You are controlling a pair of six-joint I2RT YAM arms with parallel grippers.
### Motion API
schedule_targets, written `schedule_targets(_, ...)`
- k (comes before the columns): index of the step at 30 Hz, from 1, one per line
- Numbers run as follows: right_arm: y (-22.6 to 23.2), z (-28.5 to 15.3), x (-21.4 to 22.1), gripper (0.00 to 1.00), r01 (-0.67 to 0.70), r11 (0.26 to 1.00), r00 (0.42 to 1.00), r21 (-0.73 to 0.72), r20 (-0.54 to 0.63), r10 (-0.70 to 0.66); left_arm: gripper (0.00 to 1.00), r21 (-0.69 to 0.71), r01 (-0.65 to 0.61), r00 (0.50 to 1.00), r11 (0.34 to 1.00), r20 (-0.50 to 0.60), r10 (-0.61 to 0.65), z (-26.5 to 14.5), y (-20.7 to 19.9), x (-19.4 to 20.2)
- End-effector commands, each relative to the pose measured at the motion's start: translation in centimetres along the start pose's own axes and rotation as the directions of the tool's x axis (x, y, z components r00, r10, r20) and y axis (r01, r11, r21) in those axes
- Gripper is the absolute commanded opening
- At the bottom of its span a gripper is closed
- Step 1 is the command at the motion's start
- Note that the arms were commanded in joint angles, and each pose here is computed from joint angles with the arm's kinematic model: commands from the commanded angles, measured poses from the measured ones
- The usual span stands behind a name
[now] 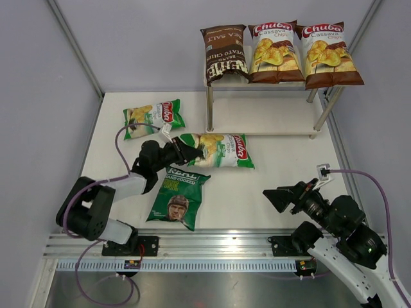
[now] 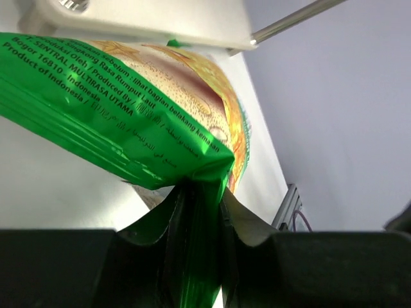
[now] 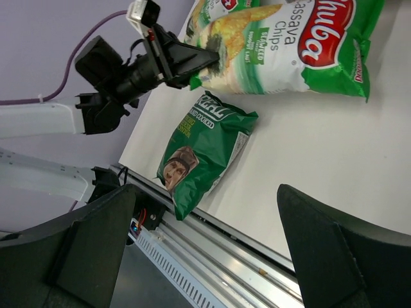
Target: Place and organize the chips bags onto the shelf
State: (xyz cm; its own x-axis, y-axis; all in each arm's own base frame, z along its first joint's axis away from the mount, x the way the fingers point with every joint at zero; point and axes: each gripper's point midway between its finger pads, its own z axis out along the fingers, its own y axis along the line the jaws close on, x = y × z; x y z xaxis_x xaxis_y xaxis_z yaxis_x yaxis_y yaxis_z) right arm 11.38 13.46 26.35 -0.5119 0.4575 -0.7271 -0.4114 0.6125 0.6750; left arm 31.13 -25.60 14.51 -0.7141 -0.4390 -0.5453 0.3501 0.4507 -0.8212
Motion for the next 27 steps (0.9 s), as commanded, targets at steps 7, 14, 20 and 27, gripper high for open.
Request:
schedule_targets(7,-2.9,3.2,0.6,0.99,-0.078,0.98,0.996,0.185,-0.02,0.084,0.0,0.236,-0.23,0.968,0.944,0.159,0.196,-5.7,-8.8,-2.1)
schedule_targets(14,2.1,4.6,-0.6,1.0,-0.15,0.989,0.988,-0.013,-0.044,0.149,0.0,0.331,-0.327,0.937,0.885,0.238,0.257,-10.8,-12.4,-0.5)
schedule_targets(20,5.1,5.1,-0.5,0.99,-0.228,0.963,0.972,-0.146,-0.096,0.215,0.0,0.448,-0.372,0.918,0.813,0.307,0.251,-14.6,-15.7,0.7)
schedule_targets(27,6.3,4.4,-1.0,0.99,-0.247,0.948,0.968,-0.2,-0.095,0.233,0.0,0.594,-0.383,0.918,0.707,0.333,0.217,-17.5,-18.6,2.5)
